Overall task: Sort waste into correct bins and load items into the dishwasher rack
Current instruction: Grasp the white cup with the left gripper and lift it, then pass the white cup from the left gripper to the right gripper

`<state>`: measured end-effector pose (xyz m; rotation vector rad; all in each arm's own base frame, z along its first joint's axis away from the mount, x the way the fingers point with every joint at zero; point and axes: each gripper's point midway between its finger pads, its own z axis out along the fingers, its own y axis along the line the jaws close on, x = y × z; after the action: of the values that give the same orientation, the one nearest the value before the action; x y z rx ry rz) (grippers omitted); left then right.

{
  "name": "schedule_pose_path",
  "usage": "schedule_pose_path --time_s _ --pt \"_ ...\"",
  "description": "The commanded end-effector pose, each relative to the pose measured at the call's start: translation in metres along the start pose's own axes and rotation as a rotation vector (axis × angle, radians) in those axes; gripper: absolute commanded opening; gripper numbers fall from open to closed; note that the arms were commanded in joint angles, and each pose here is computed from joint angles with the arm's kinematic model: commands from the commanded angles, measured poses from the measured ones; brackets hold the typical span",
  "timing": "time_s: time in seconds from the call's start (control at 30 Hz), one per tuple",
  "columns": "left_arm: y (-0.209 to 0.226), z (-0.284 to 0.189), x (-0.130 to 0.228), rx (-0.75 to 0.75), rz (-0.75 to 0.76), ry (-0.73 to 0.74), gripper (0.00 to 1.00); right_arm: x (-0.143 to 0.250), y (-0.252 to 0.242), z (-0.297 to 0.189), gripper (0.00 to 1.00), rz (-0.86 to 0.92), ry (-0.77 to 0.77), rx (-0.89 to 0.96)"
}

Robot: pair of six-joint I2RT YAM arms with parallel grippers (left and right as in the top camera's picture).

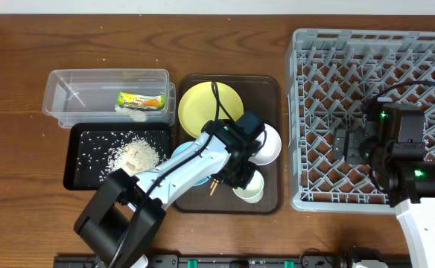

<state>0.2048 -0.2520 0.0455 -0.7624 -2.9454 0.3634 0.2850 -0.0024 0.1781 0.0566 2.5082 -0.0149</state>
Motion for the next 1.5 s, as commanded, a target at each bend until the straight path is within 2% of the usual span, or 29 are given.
schedule_pose_path --time_s 0.0,0.13,0.27,0.37,0.57,0.7,0.77,0.93,1.2,1.47 --pt "0.003 -0.016 -0.001 -0.004 -0.016 -0.027 0.06 -0.007 -0.002 -0.005 0.99 0.009 -0.020 0.003" --pt "0.013 -0.058 -0.008 0.014 -0.067 -0.105 0.06 -0.009 -0.012 -0.005 0.99 0.010 -0.031 0.062" --pt "0.032 -0.110 -0.028 0.092 -0.141 -0.289 0.06 -0.016 -0.023 -0.007 0.99 0.017 -0.062 0.121" --pt "0.043 -0.144 -0.048 0.221 -0.194 -0.430 0.06 -0.025 -0.020 -0.007 0.99 0.041 -0.097 0.102" --pt "0.053 -0.186 -0.097 0.559 -0.303 -0.592 0.06 -0.031 0.023 -0.007 0.99 0.033 -0.112 -0.150" --pt "0.025 -0.194 -0.106 0.768 -0.206 -0.563 0.06 -0.028 0.060 -0.011 0.99 -0.031 -0.095 -0.367" --pt "0.015 -0.192 -0.106 0.819 -0.177 -0.533 0.06 -0.027 0.081 -0.017 0.99 -0.099 -0.098 -0.497" --pt "0.005 -0.183 -0.104 0.875 -0.185 -0.468 0.06 -0.018 0.121 -0.034 0.99 -0.256 -0.117 -0.785" --pt "-0.020 -0.190 -0.098 0.972 -0.131 -0.419 0.06 -0.011 0.148 -0.043 0.99 -0.404 -0.168 -1.035" --pt "-0.043 -0.198 -0.085 1.069 -0.086 -0.342 0.06 -0.021 0.167 -0.071 0.99 -0.561 -0.379 -1.275"
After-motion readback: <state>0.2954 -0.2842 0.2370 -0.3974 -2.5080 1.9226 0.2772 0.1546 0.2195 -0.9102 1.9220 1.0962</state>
